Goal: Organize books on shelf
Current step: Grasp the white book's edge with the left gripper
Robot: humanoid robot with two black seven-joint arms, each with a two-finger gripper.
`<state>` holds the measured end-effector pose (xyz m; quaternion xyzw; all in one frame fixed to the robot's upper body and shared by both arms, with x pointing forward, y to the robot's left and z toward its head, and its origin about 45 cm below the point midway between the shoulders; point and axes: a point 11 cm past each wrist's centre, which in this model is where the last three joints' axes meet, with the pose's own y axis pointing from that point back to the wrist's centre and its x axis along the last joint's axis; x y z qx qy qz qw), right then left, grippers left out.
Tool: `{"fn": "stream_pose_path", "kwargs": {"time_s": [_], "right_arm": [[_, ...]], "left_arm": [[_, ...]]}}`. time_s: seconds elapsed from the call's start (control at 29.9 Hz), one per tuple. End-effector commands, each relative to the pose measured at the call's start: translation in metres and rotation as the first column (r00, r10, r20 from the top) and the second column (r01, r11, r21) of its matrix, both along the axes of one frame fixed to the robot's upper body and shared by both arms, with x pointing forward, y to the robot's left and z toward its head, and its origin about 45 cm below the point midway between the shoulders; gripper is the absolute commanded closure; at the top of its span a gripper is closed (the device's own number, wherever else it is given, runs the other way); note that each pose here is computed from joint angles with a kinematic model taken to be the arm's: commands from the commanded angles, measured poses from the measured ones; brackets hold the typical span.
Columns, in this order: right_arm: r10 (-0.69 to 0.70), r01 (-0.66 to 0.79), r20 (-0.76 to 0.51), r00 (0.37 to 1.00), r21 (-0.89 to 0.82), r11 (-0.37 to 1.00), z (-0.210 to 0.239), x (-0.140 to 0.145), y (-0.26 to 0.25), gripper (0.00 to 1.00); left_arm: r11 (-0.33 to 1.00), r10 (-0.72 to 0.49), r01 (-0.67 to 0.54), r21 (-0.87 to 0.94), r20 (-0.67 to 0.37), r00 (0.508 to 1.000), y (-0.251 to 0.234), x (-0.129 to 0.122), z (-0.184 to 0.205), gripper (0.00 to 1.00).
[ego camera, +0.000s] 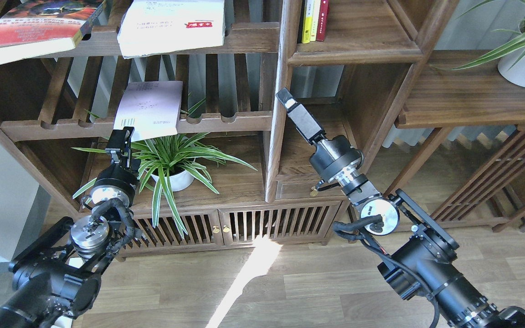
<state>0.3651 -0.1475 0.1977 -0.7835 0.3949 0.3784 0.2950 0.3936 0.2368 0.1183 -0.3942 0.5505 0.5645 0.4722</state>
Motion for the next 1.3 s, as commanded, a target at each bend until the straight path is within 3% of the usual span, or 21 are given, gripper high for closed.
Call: {"fn": "stream_pose_path", "kwargs": {"time_s": [0.0, 0.4, 1.27], "right_arm": [[-0.001, 0.001, -0.008, 1.0, 0.004, 1.0, -0.003, -0.002, 0.001, 0.0], [-0.002, 0.002, -0.017, 1.0, 0.005, 1.0, -0.006, -0.004, 0.0, 0.0], [-0.002, 0.003, -0.034, 0.999, 0.023, 1.0, -0.011, -0.009, 0.005, 0.0]], "left_arm": [[1.0, 0.006, -0.006, 0.01, 0.0, 1.0, -0.001, 0.01, 0.002, 0.02], [1.0, 0.0, 0.002, 0.024, -0.056, 0.998, -0.014, 0.022, -0.011, 0.02], [0.997, 0.001, 0.002, 0.081, -0.038, 0.999, 0.0, 0.053, 0.006, 0.02]]}}
